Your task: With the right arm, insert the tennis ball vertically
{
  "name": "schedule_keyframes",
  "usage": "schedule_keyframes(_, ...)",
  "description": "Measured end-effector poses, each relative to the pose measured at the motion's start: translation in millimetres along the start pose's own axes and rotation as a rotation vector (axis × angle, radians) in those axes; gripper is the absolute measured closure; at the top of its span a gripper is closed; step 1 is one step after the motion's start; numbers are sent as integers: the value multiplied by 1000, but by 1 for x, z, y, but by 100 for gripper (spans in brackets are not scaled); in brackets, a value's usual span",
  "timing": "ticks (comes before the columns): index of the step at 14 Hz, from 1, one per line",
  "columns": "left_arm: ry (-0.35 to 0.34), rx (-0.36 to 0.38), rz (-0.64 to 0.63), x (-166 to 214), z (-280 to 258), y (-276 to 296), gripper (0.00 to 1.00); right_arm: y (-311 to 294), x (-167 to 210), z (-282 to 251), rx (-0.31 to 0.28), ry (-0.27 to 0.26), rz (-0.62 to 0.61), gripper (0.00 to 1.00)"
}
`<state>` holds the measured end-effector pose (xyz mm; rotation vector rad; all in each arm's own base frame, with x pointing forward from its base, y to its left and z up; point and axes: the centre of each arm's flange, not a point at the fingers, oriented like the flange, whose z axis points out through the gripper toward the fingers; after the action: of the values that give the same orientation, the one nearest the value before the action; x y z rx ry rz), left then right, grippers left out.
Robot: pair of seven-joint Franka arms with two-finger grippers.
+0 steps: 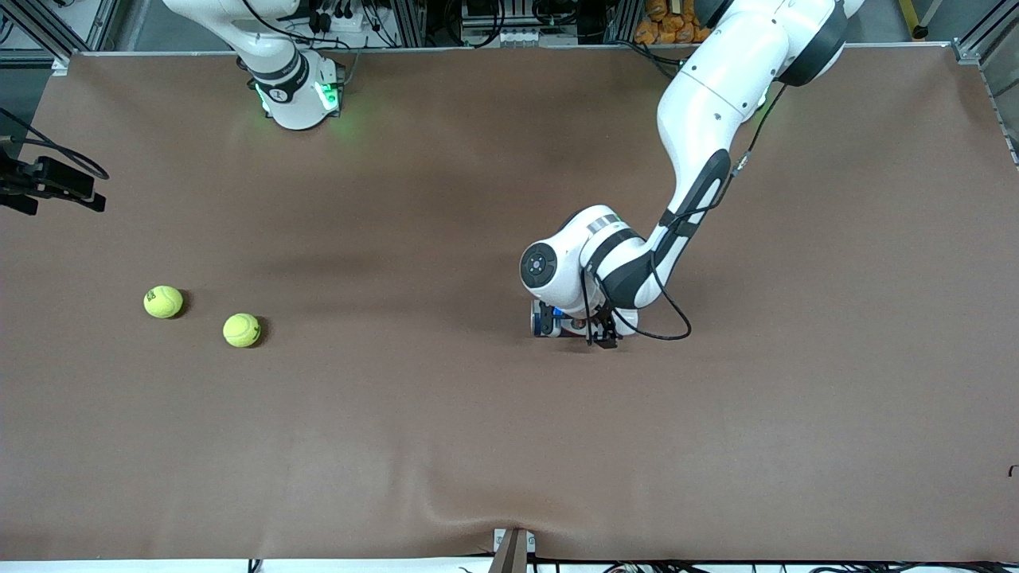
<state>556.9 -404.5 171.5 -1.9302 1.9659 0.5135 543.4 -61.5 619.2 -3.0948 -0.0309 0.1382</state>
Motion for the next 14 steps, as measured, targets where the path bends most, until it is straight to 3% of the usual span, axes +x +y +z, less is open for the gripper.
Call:
schedule_keyframes(2, -1, 1, 0, 0, -1, 0, 20, 0, 0, 0, 0, 0, 1, 0)
schedule_keyframes(4, 0, 7, -1, 0, -4, -1, 31, 0, 0, 0, 0, 0, 1, 0)
schedule_keyframes(6, 0, 8, -1, 0, -5, -1, 34, 1, 0, 0, 0, 0, 2, 0)
schedule_keyframes(11, 6, 13, -6, 0, -7, -3, 34, 3, 0, 0, 0, 2, 6, 0)
schedule_keyframes(14, 64, 51, -10, 7, -28, -6, 34, 4, 0, -2, 0, 6, 7, 0)
